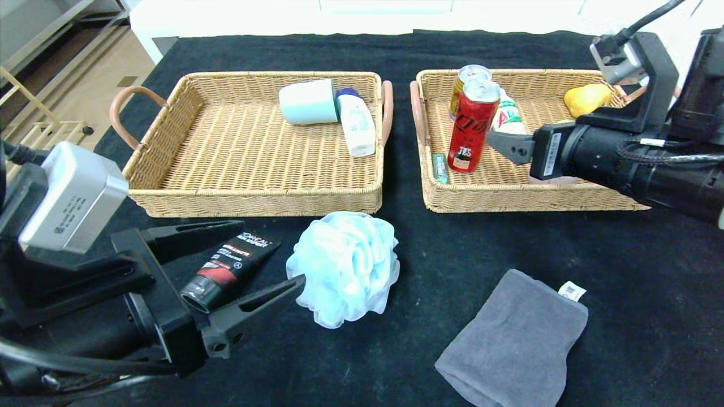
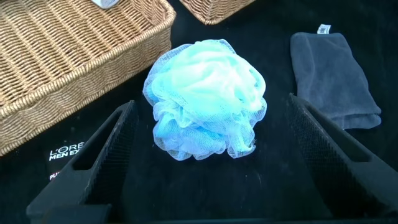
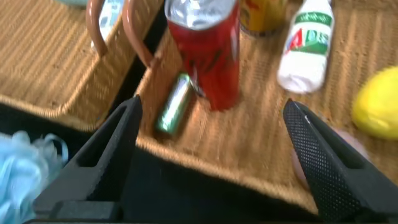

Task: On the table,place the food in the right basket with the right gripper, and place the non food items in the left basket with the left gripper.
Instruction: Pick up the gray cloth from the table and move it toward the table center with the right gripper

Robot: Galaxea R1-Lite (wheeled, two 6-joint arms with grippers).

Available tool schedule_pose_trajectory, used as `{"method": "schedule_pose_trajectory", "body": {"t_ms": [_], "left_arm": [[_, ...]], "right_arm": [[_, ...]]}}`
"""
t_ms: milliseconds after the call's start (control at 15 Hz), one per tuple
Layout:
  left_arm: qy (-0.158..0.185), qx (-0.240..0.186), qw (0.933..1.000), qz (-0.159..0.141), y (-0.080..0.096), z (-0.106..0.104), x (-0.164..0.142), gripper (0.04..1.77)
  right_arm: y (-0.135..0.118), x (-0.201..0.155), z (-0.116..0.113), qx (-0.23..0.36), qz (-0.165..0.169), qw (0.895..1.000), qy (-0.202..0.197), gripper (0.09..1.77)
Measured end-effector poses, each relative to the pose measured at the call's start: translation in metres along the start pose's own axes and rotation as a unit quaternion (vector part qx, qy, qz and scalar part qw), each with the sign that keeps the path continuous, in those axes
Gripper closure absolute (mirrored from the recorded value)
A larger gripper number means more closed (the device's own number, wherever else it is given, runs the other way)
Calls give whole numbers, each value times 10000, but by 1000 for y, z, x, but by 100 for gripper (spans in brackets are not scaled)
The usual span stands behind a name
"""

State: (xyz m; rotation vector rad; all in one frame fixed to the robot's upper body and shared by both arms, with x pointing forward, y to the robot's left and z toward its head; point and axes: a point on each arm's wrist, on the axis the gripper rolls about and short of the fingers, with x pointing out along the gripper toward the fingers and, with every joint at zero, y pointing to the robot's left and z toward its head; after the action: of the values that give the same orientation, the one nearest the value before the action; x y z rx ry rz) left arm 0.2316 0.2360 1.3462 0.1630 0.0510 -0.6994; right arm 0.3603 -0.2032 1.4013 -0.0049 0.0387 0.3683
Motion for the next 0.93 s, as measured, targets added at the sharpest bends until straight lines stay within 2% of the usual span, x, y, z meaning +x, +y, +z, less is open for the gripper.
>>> {"method": "schedule_pose_trajectory", "body": {"t_ms": [133,333,533,733,933], "left_arm": [[-5,1,10000,8,0,0,0,9],[-7,-6,10000,12,0,0,0,9],[-1,-7,10000,18,0,0,0,9],[0,-7,10000,15,0,0,0,9],[16,-9,10000,10,0,0,1,9]], "right_arm": [[-2,-21,-4,-59,-165,9988,467,19],[-4,-44,-1,-140,-642,9951,745,18],[-3,-63,-9,-65,-995,9853,1390,17],[2,-78,-14,561,-1271,9687,2057,16],[7,-89,-12,1349,-1562,9414,2667,16]]}}
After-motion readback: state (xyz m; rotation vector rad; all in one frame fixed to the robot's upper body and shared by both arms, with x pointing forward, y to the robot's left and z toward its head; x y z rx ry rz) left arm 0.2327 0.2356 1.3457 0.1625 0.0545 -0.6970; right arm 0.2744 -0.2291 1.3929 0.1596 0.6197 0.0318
